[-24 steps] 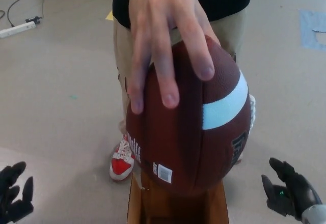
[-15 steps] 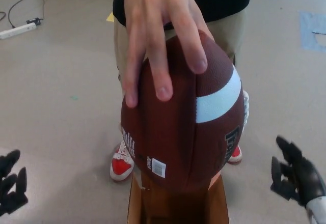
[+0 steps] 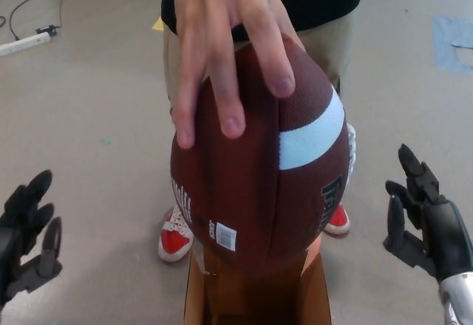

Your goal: Use both hands to pick up a football from a person and place it into a container beneath

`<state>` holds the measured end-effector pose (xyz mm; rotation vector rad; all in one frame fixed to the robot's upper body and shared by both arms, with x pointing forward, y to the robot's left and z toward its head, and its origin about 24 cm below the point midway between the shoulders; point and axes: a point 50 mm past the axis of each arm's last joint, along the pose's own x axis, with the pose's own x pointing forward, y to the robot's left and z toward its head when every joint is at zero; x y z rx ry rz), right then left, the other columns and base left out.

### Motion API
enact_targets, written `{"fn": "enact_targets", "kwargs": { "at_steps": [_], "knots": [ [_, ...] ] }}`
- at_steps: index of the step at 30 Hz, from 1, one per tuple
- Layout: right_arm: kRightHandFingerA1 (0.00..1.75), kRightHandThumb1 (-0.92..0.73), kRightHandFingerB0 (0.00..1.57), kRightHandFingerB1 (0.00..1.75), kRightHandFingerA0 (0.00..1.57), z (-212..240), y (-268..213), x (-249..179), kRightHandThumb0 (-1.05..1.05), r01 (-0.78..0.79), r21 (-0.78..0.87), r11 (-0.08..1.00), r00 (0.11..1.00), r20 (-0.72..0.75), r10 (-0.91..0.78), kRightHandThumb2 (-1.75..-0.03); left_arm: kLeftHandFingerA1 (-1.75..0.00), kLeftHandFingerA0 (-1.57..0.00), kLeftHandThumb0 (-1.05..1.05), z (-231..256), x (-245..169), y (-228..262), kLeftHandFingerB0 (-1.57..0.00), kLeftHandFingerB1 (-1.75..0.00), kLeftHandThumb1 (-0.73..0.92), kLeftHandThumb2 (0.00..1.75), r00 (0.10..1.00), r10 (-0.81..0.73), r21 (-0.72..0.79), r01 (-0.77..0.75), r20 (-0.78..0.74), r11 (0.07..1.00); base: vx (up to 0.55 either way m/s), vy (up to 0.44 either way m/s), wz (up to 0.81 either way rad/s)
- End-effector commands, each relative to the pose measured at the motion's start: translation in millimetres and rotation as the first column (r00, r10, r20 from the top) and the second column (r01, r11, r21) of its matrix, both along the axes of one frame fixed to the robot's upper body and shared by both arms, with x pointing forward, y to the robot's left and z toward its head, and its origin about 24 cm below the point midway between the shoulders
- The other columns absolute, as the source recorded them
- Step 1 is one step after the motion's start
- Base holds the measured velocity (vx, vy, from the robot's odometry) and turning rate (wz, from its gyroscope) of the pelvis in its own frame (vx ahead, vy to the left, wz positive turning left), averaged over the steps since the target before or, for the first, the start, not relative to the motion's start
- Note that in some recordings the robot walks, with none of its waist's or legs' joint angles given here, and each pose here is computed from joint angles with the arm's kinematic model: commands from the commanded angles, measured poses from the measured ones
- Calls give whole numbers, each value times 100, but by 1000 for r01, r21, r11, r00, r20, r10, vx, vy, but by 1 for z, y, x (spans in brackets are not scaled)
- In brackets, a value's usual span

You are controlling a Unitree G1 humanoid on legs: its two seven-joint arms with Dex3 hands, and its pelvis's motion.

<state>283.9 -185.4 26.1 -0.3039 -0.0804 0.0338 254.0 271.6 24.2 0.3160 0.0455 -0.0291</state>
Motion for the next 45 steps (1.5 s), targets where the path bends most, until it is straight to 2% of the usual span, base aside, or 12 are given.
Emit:
{"fn": "enact_targets", "kwargs": {
  "at_steps": [1, 7, 8, 10, 12, 13, 17, 24, 25, 27, 34, 45],
  "knots": [
    [36, -84, 0, 0, 15, 119, 49, -60, -89, -176, 64, 982, 782, 616, 100, -109, -28, -15, -88, 123, -50, -88, 0, -23, 92, 71, 785, -295, -37, 374, 544, 927, 0, 0, 0],
    [37, -83, 0, 0, 14, 126, 64, -65, -91, -260, 71, 963, 777, 608, 165, -108, -28, -13, -89, 133, -50, -107, 0, -20, 92, 71, 754, -328, -35, 421, 569, 906, 0, 0, 0],
    [38, -85, 0, 8, 14, 129, 69, -66, -94, -288, 74, 955, 770, 611, 185, -118, -30, -8, -87, 136, -49, -113, 0, -20, 73, 112, 747, -347, -9, 426, 567, 904, 0, 0, 0],
    [37, -85, 0, 9, 11, 130, 72, -67, -93, -305, 72, 950, 764, 613, 199, -118, -27, -10, -91, 138, -49, -117, 0, -17, 92, 72, 742, -358, 2, 433, 567, 901, 0, 0, 0],
    [38, -85, 0, 9, 14, 133, 75, -68, -93, -316, 68, 946, 758, 618, 209, -118, -30, -8, -87, 139, -48, -121, 0, -20, 73, 111, 739, -358, -9, 442, 571, 897, 0, 0, 0],
    [33, -92, 0, 0, 11, 134, 77, -68, -90, -325, 67, 943, 755, 620, 216, -83, -33, -10, -88, 140, -47, -124, 0, -19, 73, 111, 736, -357, -17, 447, 576, 895, 0, 0, 0],
    [33, -92, 0, 0, 13, 135, 89, -67, -90, -367, 72, 927, 745, 619, 247, -77, -33, -8, -87, 146, -45, -140, 0, -17, 73, 111, 715, -364, -24, 469, 597, 883, 0, 0, 0],
    [27, -92, 0, 0, 8, 141, 114, -66, -87, -471, 63, 880, 716, 610, 340, -80, -25, -11, -92, 153, -43, -168, -3, -21, 77, 83, 697, -399, -22, 511, 596, 859, 0, 0, 0],
    [5, -92, 0, 6, 3, 143, 121, -65, -100, -504, 44, 863, 700, 607, 378, -120, -8, 0, -91, 155, -41, -175, 0, -15, 81, 114, 665, -416, 5, 527, 620, 850, 0, 0, 0],
    [1, -92, 0, 7, 0, 144, 125, -64, -96, -503, -4, 864, 690, 600, 404, -120, -9, 0, -83, 157, -40, -181, 0, -21, 92, 73, 647, -427, 67, 503, 632, 862, 0, 0, 0],
    [8, -92, 0, 6, 0, 147, 134, -62, -89, -498, 4, 867, 699, 594, 398, -122, -12, 0, -86, 154, -40, -190, -1, -17, 82, 115, 686, -368, 48, 437, 627, 898, 0, 0, 0],
    [9, -92, 0, 7, 0, 142, 133, -53, -88, -466, 23, 884, 735, 566, 373, -123, -9, -9, -93, 149, -35, -190, -10, -16, 85, 114, 736, -323, 8, 397, 594, 918, 0, 0, 0]
  ]
}}
